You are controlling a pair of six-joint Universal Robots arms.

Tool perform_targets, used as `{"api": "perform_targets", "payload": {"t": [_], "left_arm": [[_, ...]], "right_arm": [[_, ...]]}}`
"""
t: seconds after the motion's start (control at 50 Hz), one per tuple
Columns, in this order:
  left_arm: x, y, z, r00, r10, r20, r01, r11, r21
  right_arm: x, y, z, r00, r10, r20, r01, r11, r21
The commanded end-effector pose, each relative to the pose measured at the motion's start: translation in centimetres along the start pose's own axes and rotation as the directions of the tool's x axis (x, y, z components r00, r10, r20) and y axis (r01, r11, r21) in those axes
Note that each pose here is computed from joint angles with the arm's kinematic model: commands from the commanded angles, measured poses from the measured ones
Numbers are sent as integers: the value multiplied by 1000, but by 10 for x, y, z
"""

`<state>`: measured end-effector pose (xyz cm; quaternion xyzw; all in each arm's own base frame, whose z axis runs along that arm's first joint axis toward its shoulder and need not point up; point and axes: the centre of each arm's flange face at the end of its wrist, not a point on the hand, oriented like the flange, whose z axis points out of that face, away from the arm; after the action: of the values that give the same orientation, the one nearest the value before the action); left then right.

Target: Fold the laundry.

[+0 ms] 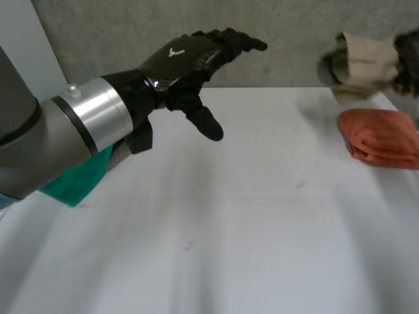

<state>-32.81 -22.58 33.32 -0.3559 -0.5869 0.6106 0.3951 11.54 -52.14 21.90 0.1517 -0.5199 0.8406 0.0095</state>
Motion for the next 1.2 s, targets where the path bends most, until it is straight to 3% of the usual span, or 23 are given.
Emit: {"api": "perform_targets", "payload": {"t": [0.02, 0.14, 0.2, 0.28, 0.48, 0.6, 0.66, 0.68, 0.74, 0.76, 0.82, 0.86, 0.9, 0.94, 0.96, 1.02, 1.04, 1.12, 1.2], "left_arm": [[2, 20, 4, 1000, -16, -16, 16, 999, -28], [0, 31, 7, 999, -33, -14, 32, 998, -53], [-1, 33, 9, 999, -36, -15, 35, 998, -56], [0, 30, 10, 999, -29, -21, 28, 999, -47], [5, 14, 9, 1000, -14, -26, 14, 1000, -24], [9, 8, 2, 1000, -18, -17, 18, 1000, -21], [12, 1, -4, 1000, -10, -6, 10, 1000, -4], [12, -1, -5, 1000, -5, -3, 5, 1000, 2], [11, -14, -7, 999, 23, 28, -24, 999, 48], [9, -19, -7, 998, 34, 44, -37, 997, 67], [1, -43, -8, 989, 70, 128, -89, 985, 148], [-11, -56, -10, 974, 80, 212, -120, 976, 182], [-32, -76, -18, 930, 86, 357, -172, 961, 217], [-53, -86, -26, 882, 93, 463, -216, 951, 221], [-79, -94, -36, 817, 101, 568, -259, 944, 206], [-113, -88, -44, 744, 135, 655, -291, 947, 136], [-137, -77, -47, 700, 180, 691, -308, 949, 65], [-195, -32, -47, 602, 323, 730, -330, 933, -141], [-245, 34, -45, 575, 410, 708, -285, 911, -297]], "right_arm": [[56, 102, -33, 999, -30, 26, 33, 990, -134], [71, 158, -66, 992, -83, 98, 101, 975, -200], [77, 162, -72, 990, -98, 96, 118, 969, -219], [84, 143, -66, 992, -107, 70, 120, 966, -227], [94, 27, -45, 998, -54, -21, 50, 982, -181], [114, -10, -59, 987, -142, -81, 113, 950, -291], [132, -21, -67, 952, -282, -121, 209, 884, -418], [144, -27, -68, 913, -378, -155, 263, 835, -484], [160, -41, -65, 821, -534, -201, 352, 751, -559], [165, -57, -56, 752, -615, -240, 410, 720, -560], [160, -83, -36, 687, -657, -309, 491, 734, -469], [143, -111, -20, 670, -644, -369, 556, 765, -325], [124, -131, -13, 675, -626, -390, 593, 775, -217], [87, -154, -8, 713, -587, -383, 620, 783, -47], [74, -159, -8, 734, -572, -366, 619, 785, 13], [10, -171, -18, 825, -521, -218, 562, 795, 229], [-6, -172, -23, 844, -510, -168, 537, 800, 267], [-69, -160, -55, 889, -452, 71, 411, 857, 311], [-110, -134, -90, 902, -379, 207, 344, 921, 184]]}}
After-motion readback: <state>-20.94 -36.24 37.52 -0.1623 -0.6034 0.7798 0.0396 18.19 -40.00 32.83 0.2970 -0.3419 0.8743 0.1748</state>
